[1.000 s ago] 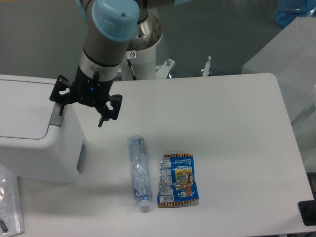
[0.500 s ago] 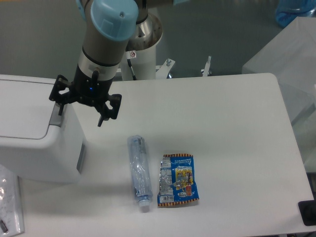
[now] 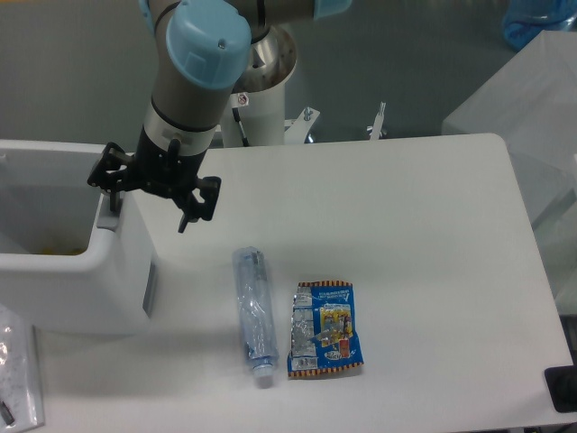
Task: Open the trash can
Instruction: 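Press the gripper down on the lid's edge to flip it open, then lift the gripper away from the opened trash can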
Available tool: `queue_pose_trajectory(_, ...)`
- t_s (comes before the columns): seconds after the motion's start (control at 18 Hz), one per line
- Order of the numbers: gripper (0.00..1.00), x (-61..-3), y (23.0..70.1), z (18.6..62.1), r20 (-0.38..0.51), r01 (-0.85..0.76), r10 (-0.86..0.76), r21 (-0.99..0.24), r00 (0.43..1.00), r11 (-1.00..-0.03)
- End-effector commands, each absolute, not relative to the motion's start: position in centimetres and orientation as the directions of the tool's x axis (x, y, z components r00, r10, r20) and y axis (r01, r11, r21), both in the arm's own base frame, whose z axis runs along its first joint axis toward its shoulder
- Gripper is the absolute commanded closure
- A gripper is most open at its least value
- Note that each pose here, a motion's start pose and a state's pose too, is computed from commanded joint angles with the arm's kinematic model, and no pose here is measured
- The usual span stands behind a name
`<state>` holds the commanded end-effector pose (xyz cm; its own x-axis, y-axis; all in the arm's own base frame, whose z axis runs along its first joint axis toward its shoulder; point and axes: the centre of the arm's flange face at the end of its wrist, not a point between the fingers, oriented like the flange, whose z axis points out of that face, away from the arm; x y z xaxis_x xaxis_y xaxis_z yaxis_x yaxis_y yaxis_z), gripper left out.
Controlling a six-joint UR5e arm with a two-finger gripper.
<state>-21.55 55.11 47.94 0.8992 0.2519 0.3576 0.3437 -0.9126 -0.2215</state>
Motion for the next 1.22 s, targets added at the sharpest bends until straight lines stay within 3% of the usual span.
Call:
queue_pose_trajectory(0.33, 0.00, -25.2, 54.2, 54.3, 0.310, 0.369, 0.267, -0.342, 0.912, -0.864)
queue_pose_trajectory(0.56, 0.00, -31.7, 51.3, 54.9, 0.246, 0.397, 0.317, -0.432, 0.916, -0.810)
queue_pose_trajectory(0.72, 0.00, -35.6, 48.9, 52.6, 0.125, 0.261, 0.229, -0.414, 0.965, -0.872)
queue_pose_trajectory(0.89, 0.00, -37.8, 46.5, 48.9, -0.053, 0.082, 0.099, -0.257, 0.994, -0.963)
queue_pose_trajectory(1.11, 0.00, -44.2, 45.3, 42.7, -0.055, 0.013, 0.024, -0.183, 0.998, -0.983)
queue_pose_trajectory(1.22, 0.00, -47.1, 43.2, 41.6, -0.093, 0.019, 0.033, -0.150, 0.995, -0.989)
